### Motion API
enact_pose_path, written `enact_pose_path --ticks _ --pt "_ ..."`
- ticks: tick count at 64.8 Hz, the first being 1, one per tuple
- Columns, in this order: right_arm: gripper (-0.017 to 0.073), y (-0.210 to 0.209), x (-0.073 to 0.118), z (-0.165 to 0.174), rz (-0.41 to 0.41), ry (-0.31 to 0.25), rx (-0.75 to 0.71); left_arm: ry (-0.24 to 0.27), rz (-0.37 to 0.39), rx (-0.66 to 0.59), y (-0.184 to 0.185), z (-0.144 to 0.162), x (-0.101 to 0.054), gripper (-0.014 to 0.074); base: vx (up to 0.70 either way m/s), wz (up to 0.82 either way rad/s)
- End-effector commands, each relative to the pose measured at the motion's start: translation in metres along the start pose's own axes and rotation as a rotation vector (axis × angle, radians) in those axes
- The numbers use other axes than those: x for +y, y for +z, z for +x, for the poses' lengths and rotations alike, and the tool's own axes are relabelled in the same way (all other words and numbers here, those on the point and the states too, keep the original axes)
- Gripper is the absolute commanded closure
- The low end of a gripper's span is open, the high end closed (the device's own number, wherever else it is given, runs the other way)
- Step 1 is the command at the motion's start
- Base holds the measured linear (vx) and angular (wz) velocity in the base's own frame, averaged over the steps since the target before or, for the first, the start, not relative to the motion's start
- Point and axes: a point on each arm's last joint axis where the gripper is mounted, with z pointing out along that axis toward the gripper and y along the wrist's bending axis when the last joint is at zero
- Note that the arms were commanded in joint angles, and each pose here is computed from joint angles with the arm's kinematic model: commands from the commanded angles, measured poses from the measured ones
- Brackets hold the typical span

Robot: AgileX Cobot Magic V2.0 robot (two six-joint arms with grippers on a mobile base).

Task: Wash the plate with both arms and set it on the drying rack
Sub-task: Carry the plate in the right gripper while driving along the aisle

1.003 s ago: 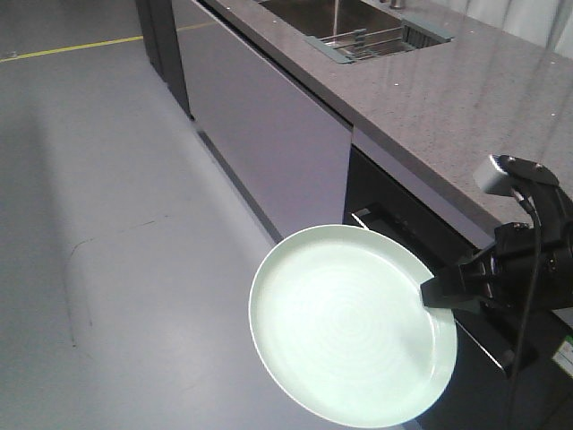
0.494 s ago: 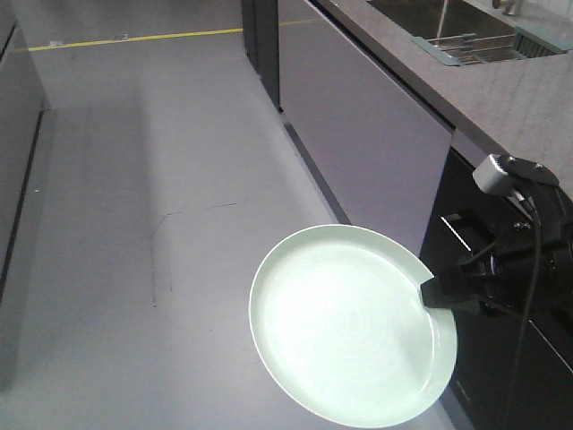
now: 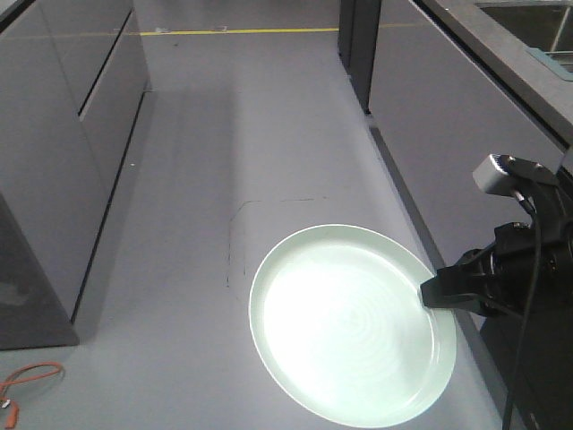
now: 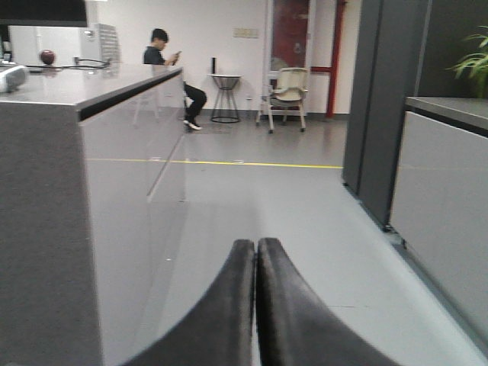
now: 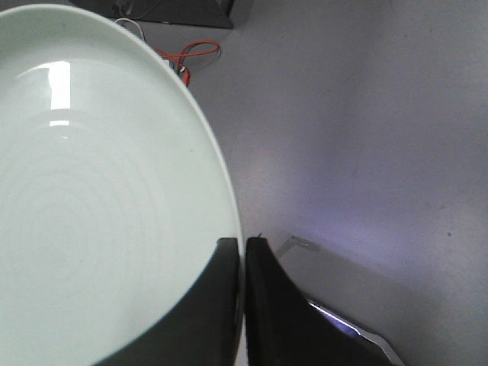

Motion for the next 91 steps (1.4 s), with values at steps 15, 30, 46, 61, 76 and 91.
enact_pose_path --ticks 15,30,46,61,76,91 --pt "0.0568 -0.0104 0.0083 -0.008 -0.024 -0.01 -0.075 -0.011 0.009 -0.111 -0.0028 -0.0161 -0.0011 0.06 0.0 0.33" --pt "0.0568 -0.0104 0.0085 -0.008 -0.025 -0.009 -0.075 -0.011 0.009 -0.111 -0.0028 -0.0161 -0.0011 0.06 0.05 0.2" --pt "0.0568 -0.0104 0.0085 -0.008 -0.025 -0.009 -0.075 -0.011 0.009 -0.111 -0.0028 -0.0161 -0.0011 0.06 0.08 0.12" --pt "0.0568 -0.0104 0.0085 -0.008 -0.025 -0.009 -0.075 -0.011 0.009 -0.111 -0.0028 -0.0161 -0.0011 0.06 0.1 0.1" --pt "0.0568 -0.0104 0.0085 -0.008 -0.025 -0.009 -0.075 -0.011 0.009 -0.111 -0.0028 -0.0161 -0.0011 0.06 0.12 0.07" --pt "0.0568 -0.0104 0.0085 -0.008 -0.025 -0.009 -0.075 -0.011 0.009 -0.111 -0.0028 -0.0161 -0.0011 0.06 0.13 0.05"
